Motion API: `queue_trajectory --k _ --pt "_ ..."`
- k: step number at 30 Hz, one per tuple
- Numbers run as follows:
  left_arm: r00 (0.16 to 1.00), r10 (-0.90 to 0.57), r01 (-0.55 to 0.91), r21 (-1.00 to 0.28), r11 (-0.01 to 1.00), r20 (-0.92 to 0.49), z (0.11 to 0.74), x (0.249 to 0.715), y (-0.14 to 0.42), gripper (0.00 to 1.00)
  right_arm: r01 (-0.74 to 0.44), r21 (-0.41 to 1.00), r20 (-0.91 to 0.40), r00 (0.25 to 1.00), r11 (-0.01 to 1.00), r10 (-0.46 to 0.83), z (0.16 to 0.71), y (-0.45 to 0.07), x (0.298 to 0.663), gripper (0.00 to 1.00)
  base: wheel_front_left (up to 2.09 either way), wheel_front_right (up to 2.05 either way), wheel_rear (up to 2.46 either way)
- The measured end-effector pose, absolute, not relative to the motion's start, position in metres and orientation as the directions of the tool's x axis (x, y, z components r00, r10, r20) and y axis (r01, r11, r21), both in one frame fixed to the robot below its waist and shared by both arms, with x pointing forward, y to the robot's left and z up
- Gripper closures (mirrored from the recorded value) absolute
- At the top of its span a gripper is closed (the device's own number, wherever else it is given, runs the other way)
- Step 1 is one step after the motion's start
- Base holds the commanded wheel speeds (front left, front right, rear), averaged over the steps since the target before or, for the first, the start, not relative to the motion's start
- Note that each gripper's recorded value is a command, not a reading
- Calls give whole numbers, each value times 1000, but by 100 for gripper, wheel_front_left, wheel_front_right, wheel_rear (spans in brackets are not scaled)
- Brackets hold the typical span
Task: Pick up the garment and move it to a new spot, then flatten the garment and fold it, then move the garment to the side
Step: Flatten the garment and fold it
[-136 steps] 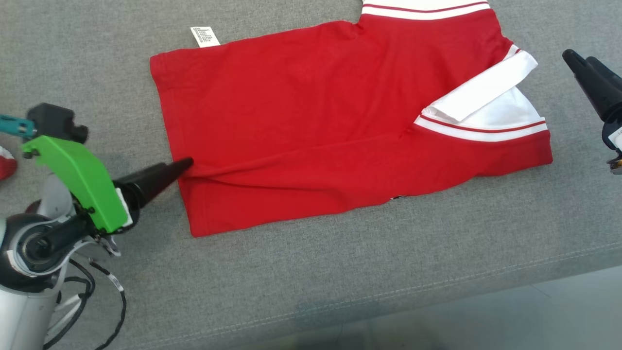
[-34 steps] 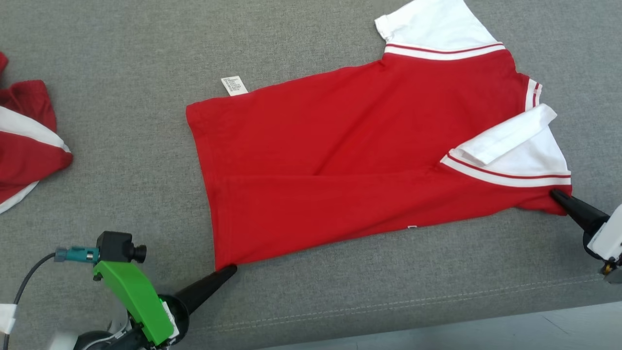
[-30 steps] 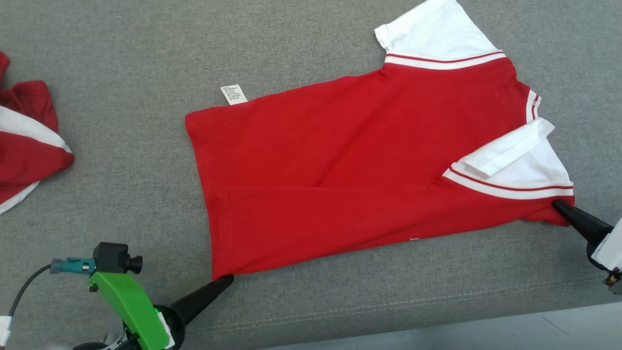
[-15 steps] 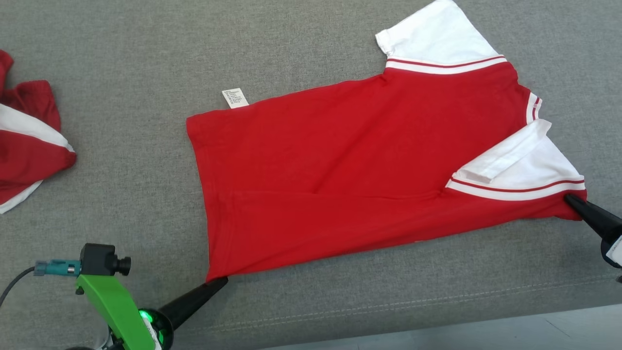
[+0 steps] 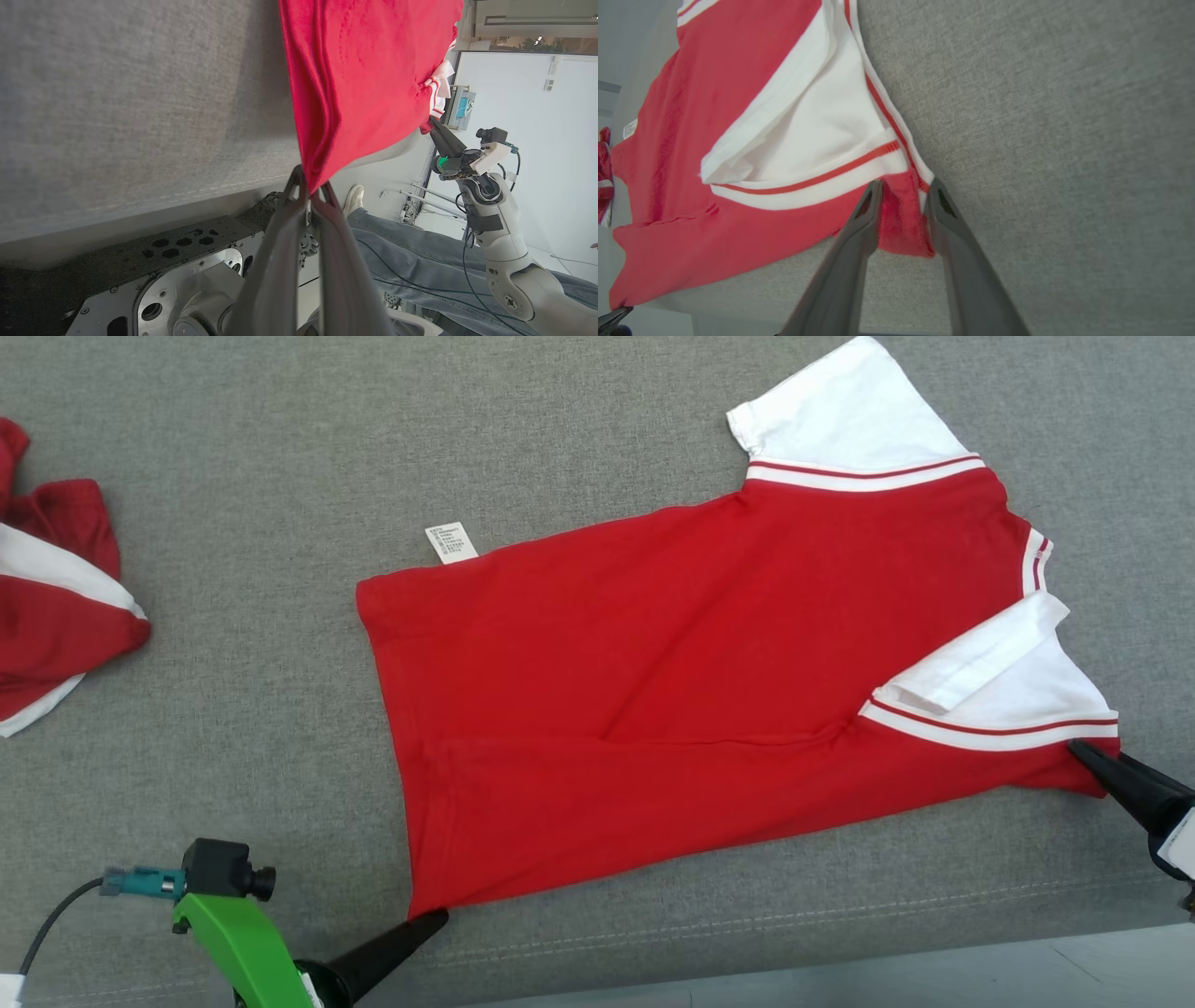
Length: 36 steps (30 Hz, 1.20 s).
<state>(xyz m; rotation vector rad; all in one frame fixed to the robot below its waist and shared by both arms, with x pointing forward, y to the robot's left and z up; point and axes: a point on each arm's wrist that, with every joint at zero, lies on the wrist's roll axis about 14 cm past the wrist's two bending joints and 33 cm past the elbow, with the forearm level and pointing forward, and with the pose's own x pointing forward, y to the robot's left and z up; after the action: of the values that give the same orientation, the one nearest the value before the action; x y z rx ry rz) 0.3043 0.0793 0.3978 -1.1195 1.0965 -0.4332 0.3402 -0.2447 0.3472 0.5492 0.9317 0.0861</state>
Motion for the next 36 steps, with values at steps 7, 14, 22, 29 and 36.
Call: queue_trajectory --k 7,14,22,29,36 --pt "397 -731 -214 -831 514 -555 382 290 84 0 112 421 -774 561 900 293 346 -248 332 0 0 0 0" --pt "386 -649 -135 -736 663 -656 375 290 111 0 -62 326 -727 622 943 292 387 -254 372 0 0 0 0" --pt "471 -525 99 -550 830 -708 390 343 146 0 -218 160 -504 820 963 270 478 -249 468 0 0 0 0" --pt "562 -612 272 -575 772 -556 439 401 118 0 -209 103 -468 852 972 233 488 -241 512 0 0 0 0" --pt "524 -702 377 -607 699 -483 452 434 90 0 -217 129 -480 840 968 252 461 -208 563 0 0 0 0"
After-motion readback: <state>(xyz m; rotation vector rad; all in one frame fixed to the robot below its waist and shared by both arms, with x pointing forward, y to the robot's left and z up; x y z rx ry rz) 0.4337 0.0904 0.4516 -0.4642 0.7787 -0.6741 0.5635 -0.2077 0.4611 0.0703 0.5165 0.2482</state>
